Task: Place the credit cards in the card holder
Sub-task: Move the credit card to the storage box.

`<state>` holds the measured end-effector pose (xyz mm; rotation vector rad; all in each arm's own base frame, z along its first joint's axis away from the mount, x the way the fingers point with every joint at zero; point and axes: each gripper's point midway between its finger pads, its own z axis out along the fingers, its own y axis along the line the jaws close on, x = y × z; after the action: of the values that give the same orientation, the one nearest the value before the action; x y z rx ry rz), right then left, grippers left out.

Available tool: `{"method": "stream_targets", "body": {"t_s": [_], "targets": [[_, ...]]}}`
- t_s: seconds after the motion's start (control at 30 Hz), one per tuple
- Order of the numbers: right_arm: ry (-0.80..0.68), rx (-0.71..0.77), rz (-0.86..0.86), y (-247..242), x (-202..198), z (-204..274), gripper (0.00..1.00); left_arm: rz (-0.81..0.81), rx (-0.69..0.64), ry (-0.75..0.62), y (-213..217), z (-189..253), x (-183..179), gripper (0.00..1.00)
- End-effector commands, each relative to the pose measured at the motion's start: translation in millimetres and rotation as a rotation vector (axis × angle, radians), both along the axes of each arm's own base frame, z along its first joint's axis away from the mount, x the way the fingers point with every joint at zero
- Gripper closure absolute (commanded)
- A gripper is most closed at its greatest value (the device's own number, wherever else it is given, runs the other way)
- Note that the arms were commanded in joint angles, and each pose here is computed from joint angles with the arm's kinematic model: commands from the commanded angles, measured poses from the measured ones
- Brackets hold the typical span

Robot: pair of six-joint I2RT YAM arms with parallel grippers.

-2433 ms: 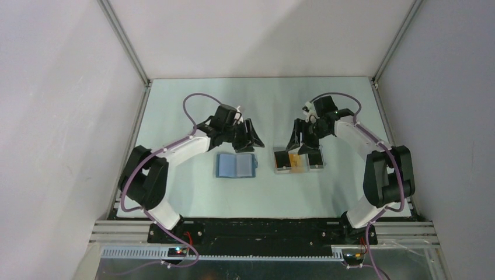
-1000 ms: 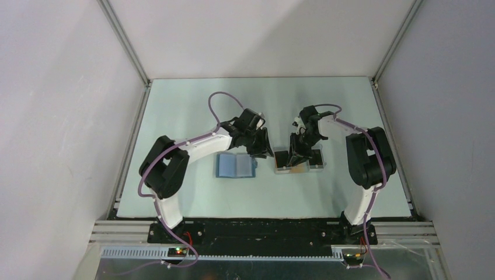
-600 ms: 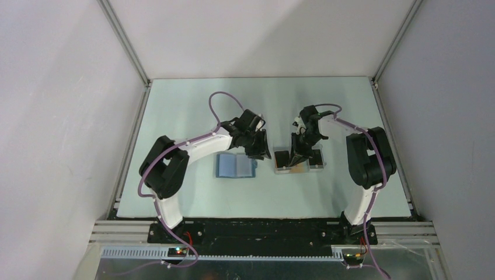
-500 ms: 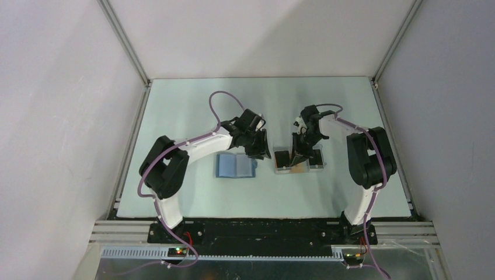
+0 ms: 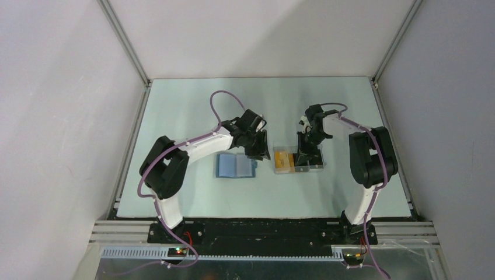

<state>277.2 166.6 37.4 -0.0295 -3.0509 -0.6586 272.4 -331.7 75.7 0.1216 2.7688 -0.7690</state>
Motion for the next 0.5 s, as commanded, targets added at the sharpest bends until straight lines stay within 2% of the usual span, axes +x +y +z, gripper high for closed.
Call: {"method": "stream_targets", "body": {"t_s": [0.0,0.17,0.27,0.33,0.47], "targets": [[-0.052,0.013,0.008,-1.5,5.5,16.2,0.95,-0.020,-0.020,-0.061,-8.8,19.7,8.3,0.60],[-0.093,0.033,0.013,0.6,8.8,28.6,0.84,-0.022,-0.029,-0.076,-8.7,28.1,9.2,0.60],[-0.120,0.045,0.018,4.1,11.9,35.3,0.71,-0.019,-0.022,-0.080,-7.0,28.0,9.2,0.60],[-0.126,0.045,0.027,7.7,12.4,36.9,0.67,-0.016,-0.020,-0.076,-6.6,26.9,8.5,0.61],[-0.137,0.029,0.050,17.1,12.9,37.7,0.62,-0.008,-0.025,-0.058,-8.3,24.5,7.1,0.61]]}}
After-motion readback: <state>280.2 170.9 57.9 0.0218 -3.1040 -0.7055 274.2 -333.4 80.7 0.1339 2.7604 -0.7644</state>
